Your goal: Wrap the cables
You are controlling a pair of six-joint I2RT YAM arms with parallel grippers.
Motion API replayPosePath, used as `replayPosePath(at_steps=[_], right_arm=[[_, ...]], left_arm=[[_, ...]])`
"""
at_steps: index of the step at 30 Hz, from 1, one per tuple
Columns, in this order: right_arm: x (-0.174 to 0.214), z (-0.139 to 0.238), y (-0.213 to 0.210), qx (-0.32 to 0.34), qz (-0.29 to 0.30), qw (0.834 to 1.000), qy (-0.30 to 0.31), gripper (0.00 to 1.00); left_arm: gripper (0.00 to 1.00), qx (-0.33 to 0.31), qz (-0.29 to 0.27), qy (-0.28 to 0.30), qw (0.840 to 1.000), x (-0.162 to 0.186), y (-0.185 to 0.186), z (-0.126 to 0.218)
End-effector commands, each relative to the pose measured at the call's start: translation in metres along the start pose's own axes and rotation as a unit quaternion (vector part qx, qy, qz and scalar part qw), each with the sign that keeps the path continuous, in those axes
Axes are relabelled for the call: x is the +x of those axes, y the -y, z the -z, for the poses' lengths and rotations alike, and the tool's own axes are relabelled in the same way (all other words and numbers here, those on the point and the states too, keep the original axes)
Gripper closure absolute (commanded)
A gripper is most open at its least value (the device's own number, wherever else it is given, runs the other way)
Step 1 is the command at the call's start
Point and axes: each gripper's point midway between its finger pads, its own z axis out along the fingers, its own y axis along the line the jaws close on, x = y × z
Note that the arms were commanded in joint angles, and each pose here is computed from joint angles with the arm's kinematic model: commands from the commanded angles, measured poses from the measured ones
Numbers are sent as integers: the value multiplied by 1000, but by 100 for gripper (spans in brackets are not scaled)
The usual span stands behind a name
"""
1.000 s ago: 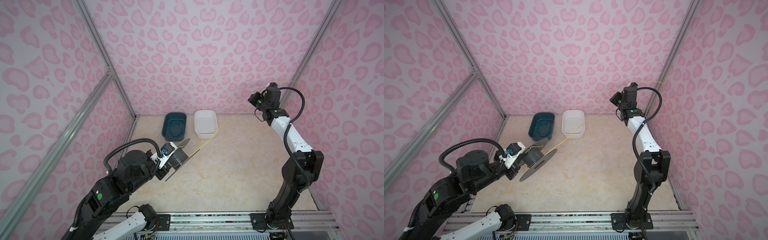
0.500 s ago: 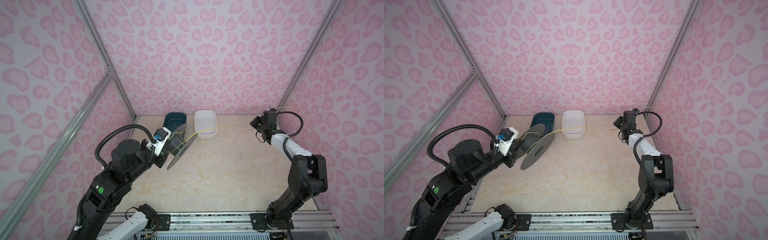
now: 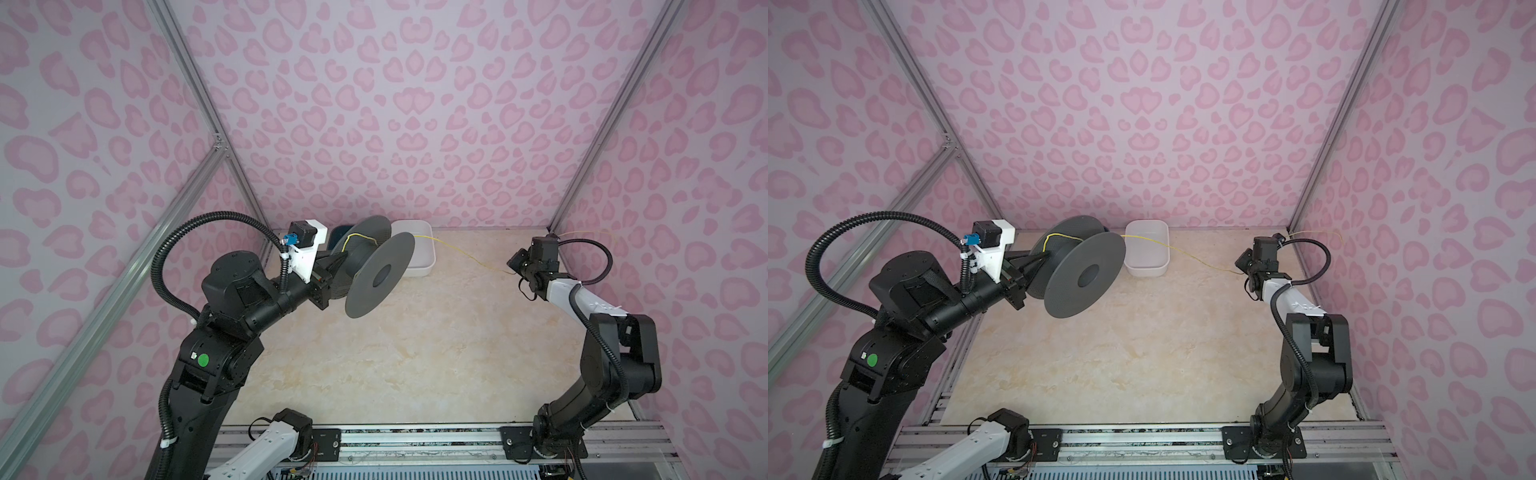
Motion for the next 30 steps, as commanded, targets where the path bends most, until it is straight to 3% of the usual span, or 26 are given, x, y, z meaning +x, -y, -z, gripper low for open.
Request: replayPosePath(at_steps=[1, 8, 11, 15, 23, 30], right_arm=[[13, 6, 11, 24, 24, 999, -2, 100], [39, 28, 33, 27, -7, 1000, -8, 100], [51, 37, 32, 10, -31, 999, -16, 100], [76, 51, 19, -1, -7, 1000, -27, 100], [123, 92, -19, -26, 104, 994, -33, 100], [145, 142, -83, -75, 229, 971, -13, 100]], left_arm=[[96, -18, 17, 99, 995, -55, -10, 4], [96, -82, 109, 163, 977, -82, -57, -5], [96, -108, 158, 205, 960, -88, -79, -3], [96, -152, 219, 258, 929, -90, -107, 0], [97, -270, 299, 292, 868, -76, -165, -5], [97, -384, 316, 284, 820, -46, -215, -23]])
